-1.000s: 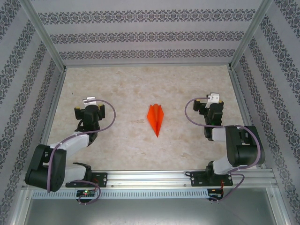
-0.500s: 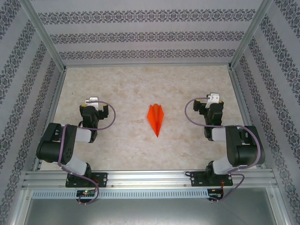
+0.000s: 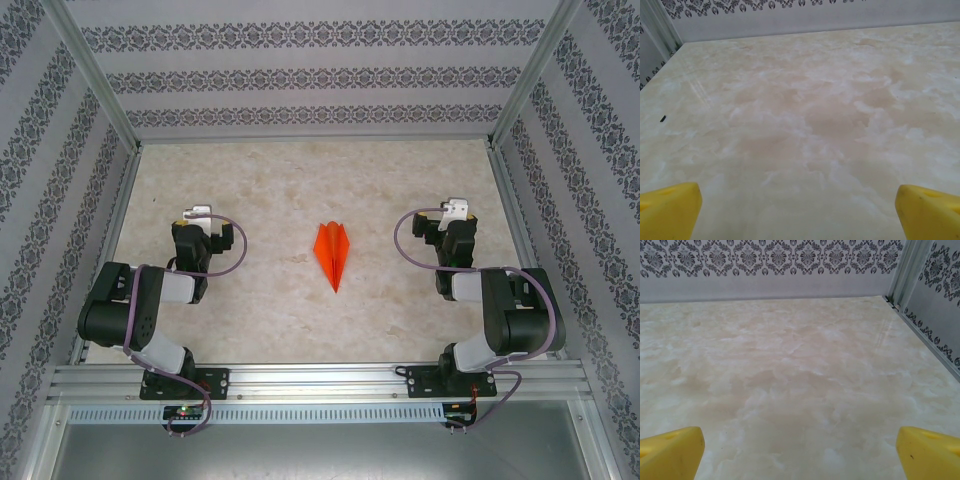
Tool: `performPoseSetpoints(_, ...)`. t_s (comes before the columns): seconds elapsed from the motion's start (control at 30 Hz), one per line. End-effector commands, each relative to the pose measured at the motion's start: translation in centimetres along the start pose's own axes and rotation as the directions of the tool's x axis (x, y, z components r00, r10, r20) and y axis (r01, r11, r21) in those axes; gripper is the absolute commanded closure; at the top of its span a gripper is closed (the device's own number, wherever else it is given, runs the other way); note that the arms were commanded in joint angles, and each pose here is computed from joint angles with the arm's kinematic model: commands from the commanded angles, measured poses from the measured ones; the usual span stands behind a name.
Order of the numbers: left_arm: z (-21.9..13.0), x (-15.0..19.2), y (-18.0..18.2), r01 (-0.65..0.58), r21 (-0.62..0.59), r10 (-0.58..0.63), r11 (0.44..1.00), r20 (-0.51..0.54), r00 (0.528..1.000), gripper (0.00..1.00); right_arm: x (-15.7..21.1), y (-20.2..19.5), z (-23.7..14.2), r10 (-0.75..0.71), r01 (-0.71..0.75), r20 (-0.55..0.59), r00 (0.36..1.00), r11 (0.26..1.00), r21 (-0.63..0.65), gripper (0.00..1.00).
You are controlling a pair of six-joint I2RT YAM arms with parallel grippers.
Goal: Fold a paper plane with a square sheet of paper (pick it up from the middle)
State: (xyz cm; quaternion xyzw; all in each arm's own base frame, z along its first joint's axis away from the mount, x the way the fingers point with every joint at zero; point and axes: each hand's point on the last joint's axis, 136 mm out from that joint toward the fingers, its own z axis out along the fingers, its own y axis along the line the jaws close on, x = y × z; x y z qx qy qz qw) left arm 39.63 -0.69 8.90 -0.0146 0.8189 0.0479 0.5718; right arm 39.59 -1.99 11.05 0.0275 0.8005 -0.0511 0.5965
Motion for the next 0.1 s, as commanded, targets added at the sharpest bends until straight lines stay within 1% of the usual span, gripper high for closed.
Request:
performPoseSetpoints(0.0,0.14,-1.70,-0.03,-0.002,0.013,0.002,1.000,0.051,0.999,0.00,-1.70,-0.19,0.09,0.028,-0.028,0.050,0.998,1.000,0.004,0.02)
performPoseSetpoints(0.07,0.13,-1.71,-0.05,-0.003,0.014,0.002,1.000,0.052,0.999,0.00,-1.65,-0.21,0.10,0.027,-0.027,0.049,0.998,1.000,0.005,0.02)
